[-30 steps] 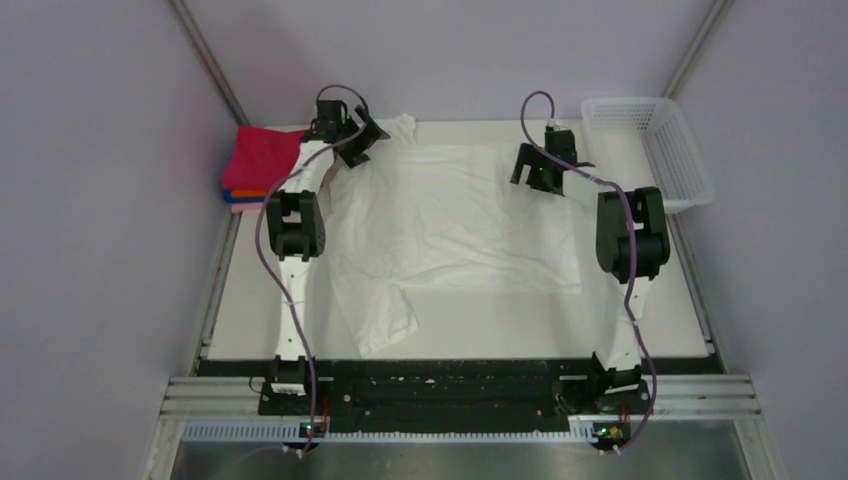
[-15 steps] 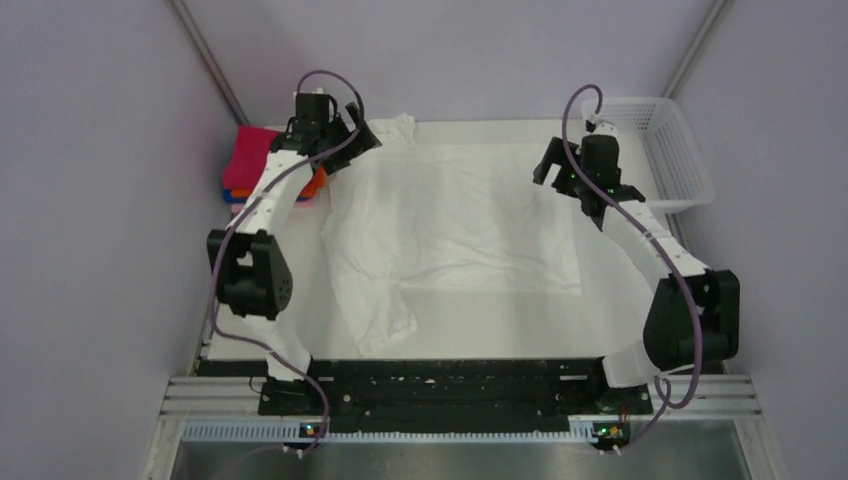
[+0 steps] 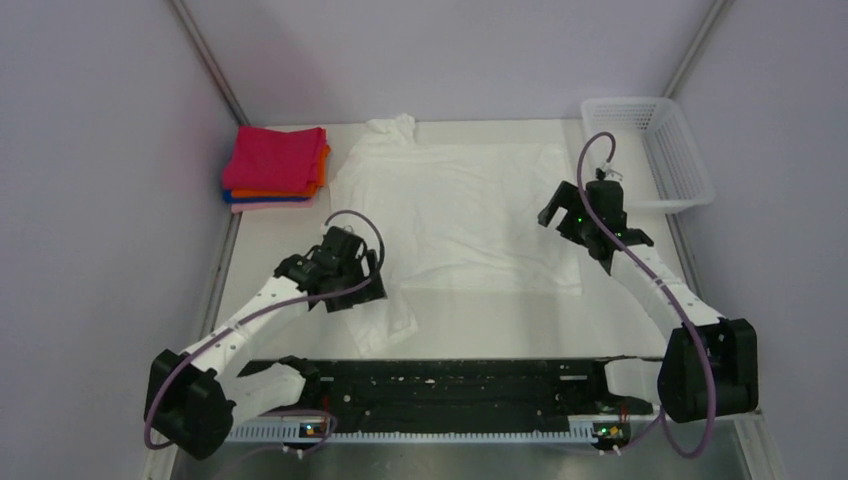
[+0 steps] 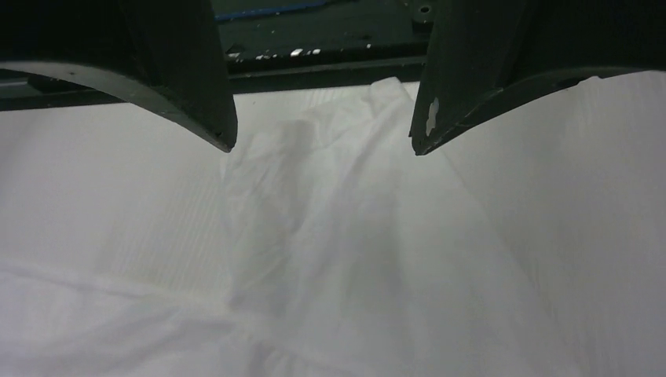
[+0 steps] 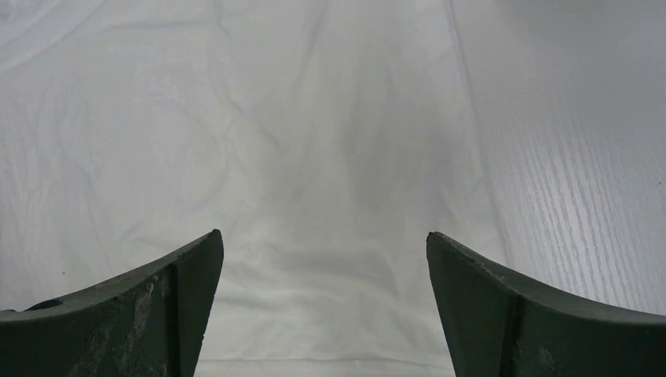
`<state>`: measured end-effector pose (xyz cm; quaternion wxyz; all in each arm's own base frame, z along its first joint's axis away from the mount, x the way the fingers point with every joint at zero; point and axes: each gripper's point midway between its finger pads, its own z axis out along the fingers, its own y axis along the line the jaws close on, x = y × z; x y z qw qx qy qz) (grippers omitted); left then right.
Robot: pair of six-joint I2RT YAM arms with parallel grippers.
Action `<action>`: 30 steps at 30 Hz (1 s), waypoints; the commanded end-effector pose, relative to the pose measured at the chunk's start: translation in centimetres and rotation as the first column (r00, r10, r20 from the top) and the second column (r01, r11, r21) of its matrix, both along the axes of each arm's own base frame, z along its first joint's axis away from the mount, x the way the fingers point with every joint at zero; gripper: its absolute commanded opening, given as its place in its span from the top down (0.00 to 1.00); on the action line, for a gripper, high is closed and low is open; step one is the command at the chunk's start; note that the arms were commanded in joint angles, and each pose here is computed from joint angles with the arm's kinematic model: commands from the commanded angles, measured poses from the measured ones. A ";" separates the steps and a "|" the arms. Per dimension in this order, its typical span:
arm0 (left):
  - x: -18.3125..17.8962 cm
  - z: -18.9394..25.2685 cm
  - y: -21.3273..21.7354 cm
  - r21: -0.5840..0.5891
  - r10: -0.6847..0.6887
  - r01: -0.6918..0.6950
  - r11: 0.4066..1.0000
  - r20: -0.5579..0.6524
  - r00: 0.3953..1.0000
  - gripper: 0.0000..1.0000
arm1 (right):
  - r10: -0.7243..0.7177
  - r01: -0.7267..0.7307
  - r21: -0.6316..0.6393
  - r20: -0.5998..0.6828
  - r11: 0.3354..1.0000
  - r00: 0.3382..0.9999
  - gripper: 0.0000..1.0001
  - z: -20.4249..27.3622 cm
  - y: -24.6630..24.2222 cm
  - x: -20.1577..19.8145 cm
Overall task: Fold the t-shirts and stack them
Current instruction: Grab the side of the flattened tshirt closest away from the robot with both arms
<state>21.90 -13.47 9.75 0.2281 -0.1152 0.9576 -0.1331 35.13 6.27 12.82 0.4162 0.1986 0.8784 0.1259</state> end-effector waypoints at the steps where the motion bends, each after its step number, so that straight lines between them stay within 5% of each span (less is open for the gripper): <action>1: -5.2 -1.5 0.9 -0.002 0.015 -0.015 1.000 -0.098 0.995 0.17 | -0.040 0.039 0.013 0.073 0.999 0.997 0.01 2.2 -0.5 0.5; 10: -10.6 -5.5 1.4 0.005 0.027 -0.026 1.000 -0.285 0.958 0.39 | -0.074 0.074 -0.041 -0.005 0.996 0.997 0.01 0.2 -1.5 0.3; 26: -9.3 -9.3 0.7 0.067 0.038 -0.016 0.998 -0.349 0.936 0.61 | -0.138 0.137 -0.023 -0.021 0.990 0.990 0.02 -0.8 -2.1 -0.6; 30: -9.1 -9.5 0.7 0.085 0.052 -0.022 0.996 -0.362 0.931 1.00 | -0.176 0.176 0.005 -0.027 0.984 0.984 0.04 -1.3 -2.3 -1.8</action>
